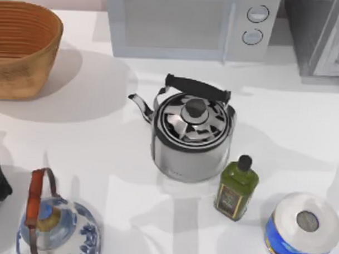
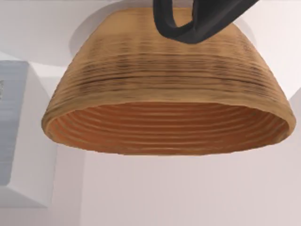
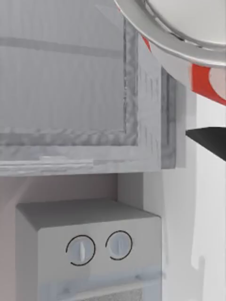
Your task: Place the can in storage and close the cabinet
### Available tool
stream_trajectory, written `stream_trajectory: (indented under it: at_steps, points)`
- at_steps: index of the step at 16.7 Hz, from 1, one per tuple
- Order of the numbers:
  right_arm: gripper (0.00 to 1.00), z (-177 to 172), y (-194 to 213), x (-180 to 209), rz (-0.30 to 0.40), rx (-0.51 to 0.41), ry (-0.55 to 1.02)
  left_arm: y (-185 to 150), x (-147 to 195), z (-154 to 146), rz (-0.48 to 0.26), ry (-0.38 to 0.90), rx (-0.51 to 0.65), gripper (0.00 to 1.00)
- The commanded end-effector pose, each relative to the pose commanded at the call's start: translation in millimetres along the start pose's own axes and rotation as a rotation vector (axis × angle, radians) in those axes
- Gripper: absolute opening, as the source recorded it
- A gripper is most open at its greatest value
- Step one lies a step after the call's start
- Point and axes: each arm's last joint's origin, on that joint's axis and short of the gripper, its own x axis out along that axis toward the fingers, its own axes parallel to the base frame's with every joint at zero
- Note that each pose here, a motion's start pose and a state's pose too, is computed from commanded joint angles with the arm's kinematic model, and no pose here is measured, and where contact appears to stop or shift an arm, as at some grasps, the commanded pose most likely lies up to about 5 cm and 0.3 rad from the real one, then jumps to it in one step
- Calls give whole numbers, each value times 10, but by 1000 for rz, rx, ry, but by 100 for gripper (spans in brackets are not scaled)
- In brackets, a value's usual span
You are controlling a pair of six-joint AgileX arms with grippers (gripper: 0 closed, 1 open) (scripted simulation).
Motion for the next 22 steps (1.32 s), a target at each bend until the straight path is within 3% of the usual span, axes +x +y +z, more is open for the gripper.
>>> stream_trajectory:
  at_steps: [7, 11, 15, 22]
  points:
    - [0, -46, -3, -2, 1, -1, -5, 0, 0, 0, 0, 0, 0, 100]
    - [0, 186, 13, 9, 4, -9, 46, 0, 0, 0, 0, 0, 0, 100]
    - [0, 840, 50, 127, 2, -17, 95, 0, 0, 0, 0, 0, 0, 100]
    - [0, 2495, 210, 673, -2, -14, 27, 0, 0, 0, 0, 0, 0, 100]
